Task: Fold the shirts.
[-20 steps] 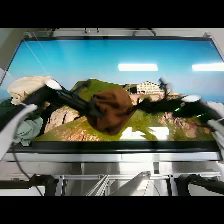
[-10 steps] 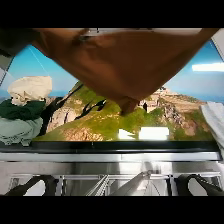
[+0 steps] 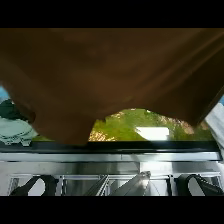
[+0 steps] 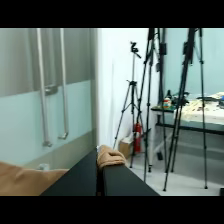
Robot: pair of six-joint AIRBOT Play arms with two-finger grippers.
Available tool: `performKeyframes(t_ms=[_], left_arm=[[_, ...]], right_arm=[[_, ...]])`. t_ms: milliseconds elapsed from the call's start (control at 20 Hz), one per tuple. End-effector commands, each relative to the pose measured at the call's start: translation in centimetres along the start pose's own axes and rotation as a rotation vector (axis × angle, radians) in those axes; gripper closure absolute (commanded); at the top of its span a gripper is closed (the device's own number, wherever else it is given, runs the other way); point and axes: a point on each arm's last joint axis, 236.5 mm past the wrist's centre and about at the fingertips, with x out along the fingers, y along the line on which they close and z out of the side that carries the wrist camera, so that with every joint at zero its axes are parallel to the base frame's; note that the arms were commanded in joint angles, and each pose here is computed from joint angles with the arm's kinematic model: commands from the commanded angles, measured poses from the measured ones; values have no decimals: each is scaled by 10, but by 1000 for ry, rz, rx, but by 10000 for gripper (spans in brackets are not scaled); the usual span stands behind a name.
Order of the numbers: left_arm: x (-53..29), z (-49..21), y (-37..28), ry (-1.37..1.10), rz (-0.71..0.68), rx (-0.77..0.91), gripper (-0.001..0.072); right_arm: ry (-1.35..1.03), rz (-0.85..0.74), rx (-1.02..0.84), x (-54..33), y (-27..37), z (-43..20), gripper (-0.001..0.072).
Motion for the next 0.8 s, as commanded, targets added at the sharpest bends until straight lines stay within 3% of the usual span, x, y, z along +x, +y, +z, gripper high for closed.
performKeyframes(t_ms=[0,150,300,550,600,650,700,750], left_arm=[[4,-35,48,85,109,-97,684],[34,-112,128,259,138,-227,687],[80,-176,212,331,168,-282,689],[154,-300,319,492,139,-445,679],[164,-316,333,508,122,-480,491],[171,-325,344,509,115,-524,409],[172,-328,354,510,112,-555,409],[169,-326,360,515,107,-579,410]], right_arm=[[124,41,49,25,-20,-47,689],[434,22,234,59,-65,-179,689],[738,-157,390,52,-115,-328,689],[880,-414,563,35,-187,-494,689],[881,-462,580,33,-201,-515,686],[884,-490,584,30,-212,-529,543],[894,-499,589,27,-218,-535,293],[917,-494,578,22,-221,-534,203]])
